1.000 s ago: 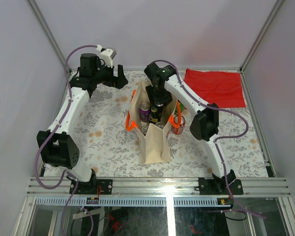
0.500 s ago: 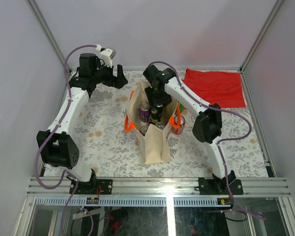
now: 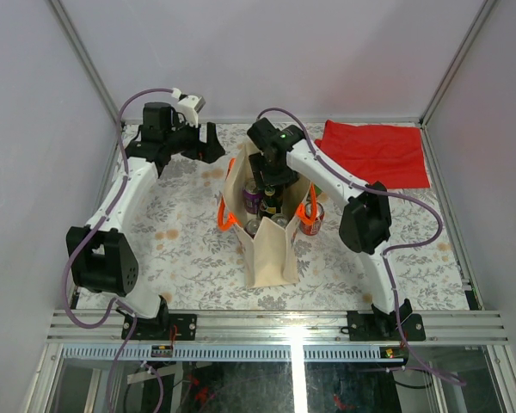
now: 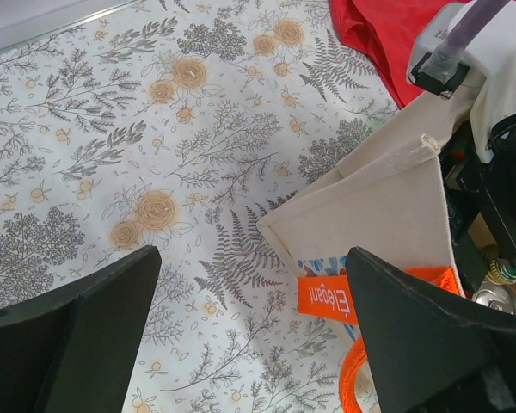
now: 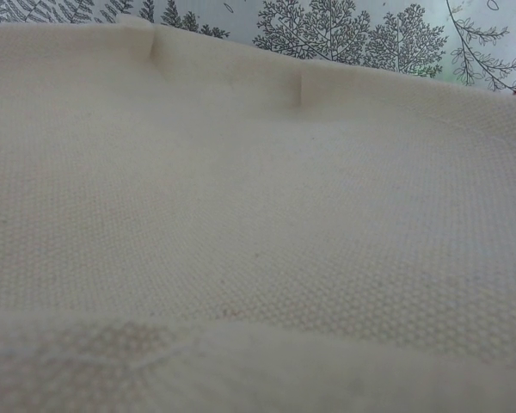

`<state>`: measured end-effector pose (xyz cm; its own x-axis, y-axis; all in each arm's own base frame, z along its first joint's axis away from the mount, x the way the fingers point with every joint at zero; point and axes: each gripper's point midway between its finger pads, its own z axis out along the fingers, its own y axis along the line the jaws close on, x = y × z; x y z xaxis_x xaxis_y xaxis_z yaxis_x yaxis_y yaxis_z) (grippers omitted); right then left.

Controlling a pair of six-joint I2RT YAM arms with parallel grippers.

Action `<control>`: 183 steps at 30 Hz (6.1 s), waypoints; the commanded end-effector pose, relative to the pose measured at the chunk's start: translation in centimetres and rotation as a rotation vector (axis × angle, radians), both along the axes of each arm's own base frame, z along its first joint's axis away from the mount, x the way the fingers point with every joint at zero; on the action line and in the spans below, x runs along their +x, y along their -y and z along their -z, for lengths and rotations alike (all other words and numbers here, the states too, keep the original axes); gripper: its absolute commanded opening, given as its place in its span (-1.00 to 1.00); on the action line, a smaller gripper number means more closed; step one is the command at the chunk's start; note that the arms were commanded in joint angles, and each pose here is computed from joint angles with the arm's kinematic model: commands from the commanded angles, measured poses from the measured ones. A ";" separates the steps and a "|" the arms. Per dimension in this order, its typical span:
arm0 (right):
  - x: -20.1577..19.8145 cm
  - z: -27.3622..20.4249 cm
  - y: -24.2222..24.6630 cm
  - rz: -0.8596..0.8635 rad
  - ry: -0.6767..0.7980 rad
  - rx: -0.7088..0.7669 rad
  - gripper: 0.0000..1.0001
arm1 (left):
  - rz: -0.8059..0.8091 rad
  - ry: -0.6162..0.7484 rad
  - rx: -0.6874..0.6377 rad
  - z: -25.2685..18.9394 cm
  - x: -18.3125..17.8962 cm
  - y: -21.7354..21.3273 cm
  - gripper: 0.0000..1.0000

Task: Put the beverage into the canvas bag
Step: Place the drink in the canvas bag, then pick up the drink from the center of the board.

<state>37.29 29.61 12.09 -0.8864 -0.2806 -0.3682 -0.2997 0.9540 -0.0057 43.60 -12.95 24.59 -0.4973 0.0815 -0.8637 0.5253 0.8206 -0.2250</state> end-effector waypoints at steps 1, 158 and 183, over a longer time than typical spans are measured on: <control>-1.6 -1.1 0.3 0.006 -0.004 -0.017 0.53 | 0.016 0.097 -0.007 -2.2 0.2 0.0 0.77; -7.6 4.1 10.8 0.362 -0.023 -0.008 0.64 | 0.144 0.123 0.093 -4.3 -6.5 4.2 0.79; -7.9 -2.4 12.1 0.408 0.083 0.042 -1.00 | 0.145 0.119 0.088 -4.2 -7.1 4.4 0.79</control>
